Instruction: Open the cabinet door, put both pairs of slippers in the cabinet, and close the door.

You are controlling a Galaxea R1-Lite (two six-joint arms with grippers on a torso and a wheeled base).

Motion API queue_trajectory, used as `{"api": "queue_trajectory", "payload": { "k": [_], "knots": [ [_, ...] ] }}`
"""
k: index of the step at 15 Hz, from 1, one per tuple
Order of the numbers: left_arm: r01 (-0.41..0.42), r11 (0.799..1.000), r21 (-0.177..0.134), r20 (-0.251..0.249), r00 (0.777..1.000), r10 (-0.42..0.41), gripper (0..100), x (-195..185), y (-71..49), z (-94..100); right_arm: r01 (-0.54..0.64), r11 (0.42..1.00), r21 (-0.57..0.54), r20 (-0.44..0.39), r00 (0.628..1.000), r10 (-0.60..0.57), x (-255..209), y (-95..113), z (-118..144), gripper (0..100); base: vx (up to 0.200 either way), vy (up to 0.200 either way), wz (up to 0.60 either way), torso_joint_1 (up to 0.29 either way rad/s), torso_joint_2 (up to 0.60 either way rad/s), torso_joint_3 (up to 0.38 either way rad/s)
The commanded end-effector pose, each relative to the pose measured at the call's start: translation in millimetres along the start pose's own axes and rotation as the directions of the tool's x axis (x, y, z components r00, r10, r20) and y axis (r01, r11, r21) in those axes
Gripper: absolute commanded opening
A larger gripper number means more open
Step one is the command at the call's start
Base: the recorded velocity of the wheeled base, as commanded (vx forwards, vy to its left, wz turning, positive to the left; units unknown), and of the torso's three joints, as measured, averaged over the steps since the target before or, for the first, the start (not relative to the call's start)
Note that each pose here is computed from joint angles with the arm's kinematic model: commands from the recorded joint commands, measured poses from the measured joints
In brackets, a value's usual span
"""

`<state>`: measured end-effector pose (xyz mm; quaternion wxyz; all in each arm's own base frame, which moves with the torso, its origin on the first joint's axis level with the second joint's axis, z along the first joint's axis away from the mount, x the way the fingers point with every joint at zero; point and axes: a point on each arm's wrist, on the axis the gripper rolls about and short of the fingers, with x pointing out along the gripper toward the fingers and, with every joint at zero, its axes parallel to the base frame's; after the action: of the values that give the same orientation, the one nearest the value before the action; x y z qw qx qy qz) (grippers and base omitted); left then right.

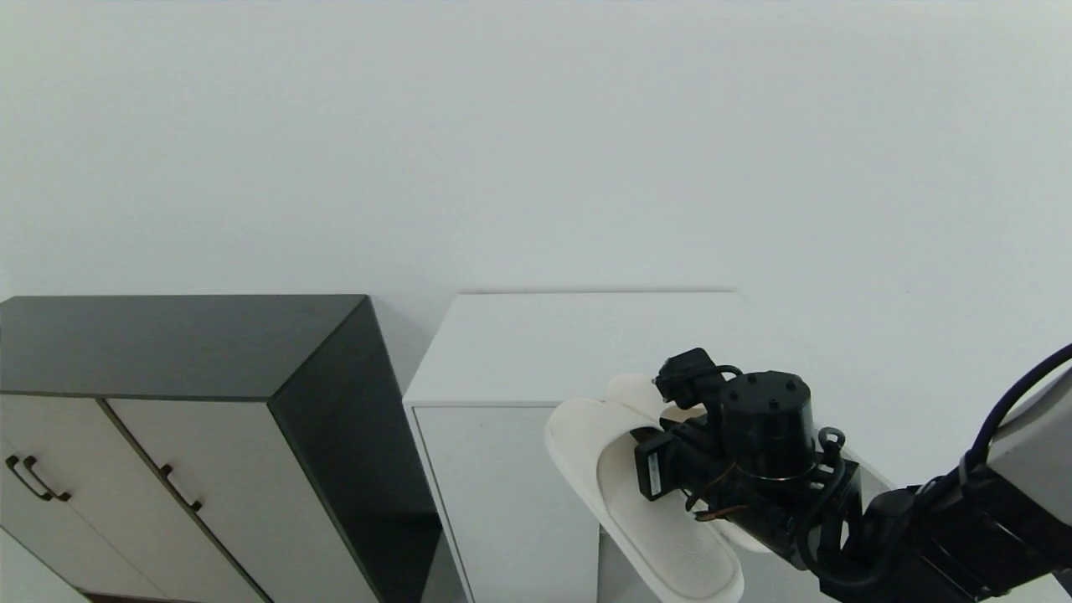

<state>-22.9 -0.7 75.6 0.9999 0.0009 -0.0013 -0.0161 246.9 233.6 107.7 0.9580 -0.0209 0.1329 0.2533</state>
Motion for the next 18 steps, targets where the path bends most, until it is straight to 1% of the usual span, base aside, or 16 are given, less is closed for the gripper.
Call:
{"api": "queue_trajectory", "payload": {
  "k": [1,4,11,14,17,18],
  "knots": [
    [-0.001,1.000,0.000,-0.001,1.000,0.001,0,0.1,0.0,0.1,-0.001,1.000,0.000,0.002,1.000,0.001,1.4,0.6,-1.3,0,0.000,-0.200,0.00,-0.007,0.00,0.002],
    [0.000,1.000,0.001,-0.001,1.000,0.000,0,0.1,0.0,0.1,-0.003,1.000,0.002,0.011,1.000,0.003,1.2,1.1,-1.2,0,0.000,-0.200,0.00,0.001,0.00,0.001],
    [0.000,1.000,0.000,-0.001,1.000,0.000,0,0.1,0.0,0.1,-0.003,1.000,0.003,0.018,1.000,0.003,0.6,-0.8,-3.3,0,0.000,0.000,0.00,0.000,0.00,0.000],
    [0.000,1.000,0.000,-0.001,1.000,0.000,0,0.1,0.0,0.1,-0.003,1.000,-0.006,0.020,1.000,0.003,2.8,-1.8,-8.1,0,0.000,0.000,0.00,0.000,0.00,0.000],
    [-0.001,1.000,0.000,-0.001,1.000,0.001,0,0.1,0.0,0.1,0.005,1.000,-0.027,-0.001,1.000,-0.005,6.8,-1.7,-16.5,0,0.000,0.000,0.00,0.000,0.00,0.000],
    [-0.001,1.000,0.000,-0.001,1.000,0.001,0,0.1,0.0,0.1,0.005,1.000,-0.025,0.007,1.000,-0.005,6.6,-1.8,-17.2,0,0.000,0.000,0.00,0.000,0.00,0.000]
  ]
}}
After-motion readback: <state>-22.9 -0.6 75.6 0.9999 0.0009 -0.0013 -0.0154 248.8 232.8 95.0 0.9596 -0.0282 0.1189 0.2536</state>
